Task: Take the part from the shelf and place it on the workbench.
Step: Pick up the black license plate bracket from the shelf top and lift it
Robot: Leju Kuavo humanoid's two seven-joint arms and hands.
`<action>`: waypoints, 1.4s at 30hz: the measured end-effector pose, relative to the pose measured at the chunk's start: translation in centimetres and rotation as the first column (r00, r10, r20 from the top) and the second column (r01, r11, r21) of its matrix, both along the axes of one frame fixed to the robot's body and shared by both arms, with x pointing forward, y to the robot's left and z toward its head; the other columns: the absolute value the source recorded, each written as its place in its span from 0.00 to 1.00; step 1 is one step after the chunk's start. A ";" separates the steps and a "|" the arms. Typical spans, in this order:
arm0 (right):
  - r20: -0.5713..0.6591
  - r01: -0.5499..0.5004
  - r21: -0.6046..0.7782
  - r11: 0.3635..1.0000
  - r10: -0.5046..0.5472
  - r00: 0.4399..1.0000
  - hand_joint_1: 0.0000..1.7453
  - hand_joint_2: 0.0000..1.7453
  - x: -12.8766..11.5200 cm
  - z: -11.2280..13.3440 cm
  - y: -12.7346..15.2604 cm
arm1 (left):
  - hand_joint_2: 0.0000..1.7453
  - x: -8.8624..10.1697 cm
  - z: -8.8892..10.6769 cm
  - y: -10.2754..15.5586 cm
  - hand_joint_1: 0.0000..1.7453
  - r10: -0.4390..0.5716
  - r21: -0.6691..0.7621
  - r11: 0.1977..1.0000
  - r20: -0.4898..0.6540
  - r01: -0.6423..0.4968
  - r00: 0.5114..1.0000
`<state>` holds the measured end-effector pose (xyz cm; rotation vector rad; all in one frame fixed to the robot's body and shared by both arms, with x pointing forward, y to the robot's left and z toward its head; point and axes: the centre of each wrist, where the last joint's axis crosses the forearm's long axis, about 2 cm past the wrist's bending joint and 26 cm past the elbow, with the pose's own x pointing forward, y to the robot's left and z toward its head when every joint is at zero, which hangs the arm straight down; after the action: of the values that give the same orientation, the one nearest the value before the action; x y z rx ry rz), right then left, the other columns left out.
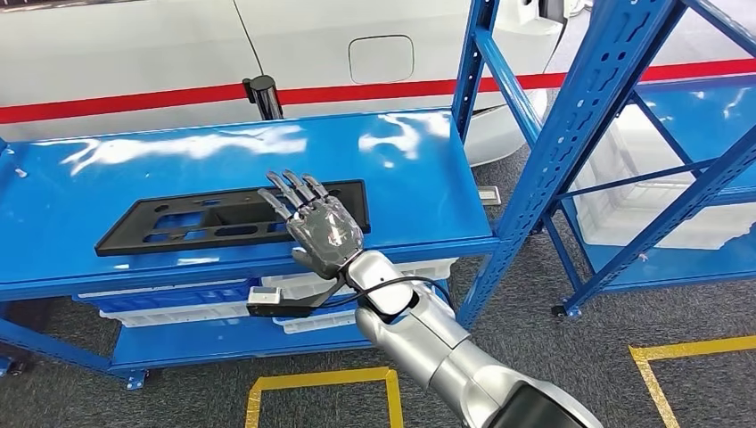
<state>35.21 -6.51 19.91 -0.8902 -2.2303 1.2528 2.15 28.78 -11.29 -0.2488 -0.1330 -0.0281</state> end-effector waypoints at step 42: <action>-0.055 -0.131 -0.009 0.991 0.131 0.990 0.00 1.00 -2.1 -0.3 3.1 | 0.00 -0.1 0.0 0.2 0.00 0.015 -0.008 1.000 -0.003 -0.015 1.000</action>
<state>33.15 -3.43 19.63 -0.7148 -2.2712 1.3341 2.07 28.97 -11.30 -0.2562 -0.1325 -0.0119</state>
